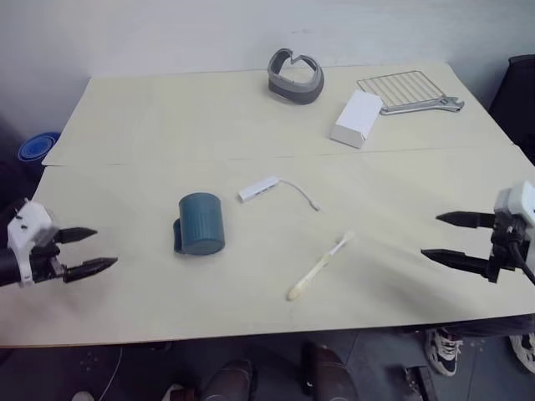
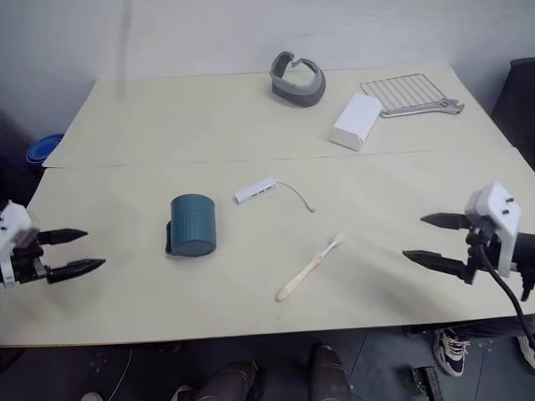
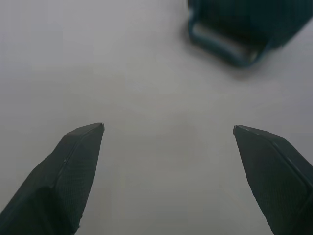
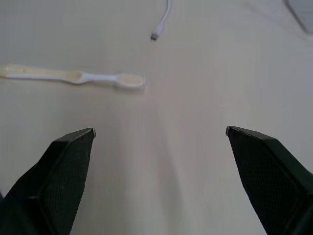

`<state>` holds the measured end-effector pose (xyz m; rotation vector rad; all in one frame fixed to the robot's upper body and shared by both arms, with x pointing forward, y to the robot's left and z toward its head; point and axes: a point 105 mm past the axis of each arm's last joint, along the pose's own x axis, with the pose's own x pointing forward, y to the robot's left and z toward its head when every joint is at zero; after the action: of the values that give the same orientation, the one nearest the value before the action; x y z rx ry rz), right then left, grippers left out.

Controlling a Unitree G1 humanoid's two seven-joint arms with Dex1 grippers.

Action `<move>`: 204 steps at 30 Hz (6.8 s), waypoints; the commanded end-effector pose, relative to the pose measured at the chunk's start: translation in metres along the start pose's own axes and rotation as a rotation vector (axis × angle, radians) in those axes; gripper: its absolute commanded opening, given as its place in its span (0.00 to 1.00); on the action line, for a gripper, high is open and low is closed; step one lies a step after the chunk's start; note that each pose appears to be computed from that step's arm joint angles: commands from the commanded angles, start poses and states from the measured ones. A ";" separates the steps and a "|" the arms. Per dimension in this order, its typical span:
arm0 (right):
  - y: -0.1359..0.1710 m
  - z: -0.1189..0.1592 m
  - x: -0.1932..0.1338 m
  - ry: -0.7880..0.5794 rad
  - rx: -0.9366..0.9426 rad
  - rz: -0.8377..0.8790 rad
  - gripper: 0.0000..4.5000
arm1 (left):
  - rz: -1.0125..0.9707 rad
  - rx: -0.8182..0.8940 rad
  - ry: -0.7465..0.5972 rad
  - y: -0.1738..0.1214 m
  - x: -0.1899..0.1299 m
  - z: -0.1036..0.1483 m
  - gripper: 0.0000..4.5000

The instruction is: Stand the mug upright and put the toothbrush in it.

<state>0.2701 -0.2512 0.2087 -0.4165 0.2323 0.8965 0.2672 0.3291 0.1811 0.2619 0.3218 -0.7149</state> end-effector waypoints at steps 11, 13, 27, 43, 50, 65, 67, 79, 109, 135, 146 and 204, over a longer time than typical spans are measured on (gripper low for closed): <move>-0.015 0.084 0.196 -0.146 -0.016 -0.026 1.00 | -0.365 0.320 -0.090 -0.069 0.031 0.096 1.00; -0.010 0.078 0.217 -0.125 0.020 -0.036 1.00 | -0.391 0.349 -0.104 -0.076 0.038 0.101 1.00; -0.002 0.027 0.258 0.061 0.167 -0.091 0.40 | -0.374 0.389 -0.137 -0.075 0.045 0.119 1.00; 0.000 0.025 0.253 0.097 0.114 -0.055 0.00 | -0.387 0.402 -0.167 -0.075 0.055 0.125 1.00; -0.065 0.082 0.171 -0.090 0.132 -0.291 0.00 | -0.490 0.383 -0.212 -0.094 0.075 0.127 1.00; -0.052 -0.058 -0.068 0.128 0.517 -0.880 0.00 | -0.727 0.372 -0.300 -0.131 0.116 0.139 1.00; -0.037 -0.074 -0.047 0.128 0.562 -0.846 0.00 | -0.743 0.380 -0.304 -0.132 0.121 0.142 1.00; -0.047 -0.085 -0.056 0.142 0.465 -1.014 0.50 | -0.761 0.386 -0.313 -0.132 0.124 0.146 1.00; 0.081 0.080 0.030 -0.121 -0.155 0.356 0.88 | 0.229 -0.602 0.144 -0.058 0.074 0.000 1.00; 0.091 0.087 0.030 -0.156 -0.136 0.254 0.89 | 0.225 -0.735 0.351 -0.049 0.109 -0.018 0.91; 0.093 0.095 0.033 -0.199 -0.132 0.248 0.89 | 0.119 -0.651 0.535 -0.068 0.118 -0.028 0.48; 0.070 0.043 0.019 -0.182 0.178 -0.096 1.00 | 0.153 0.152 -0.509 -0.102 0.249 0.078 0.73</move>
<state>0.2259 -0.1783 0.2152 -0.1576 0.1597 0.8137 0.3936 0.0660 0.1256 0.2155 -0.1771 -0.6495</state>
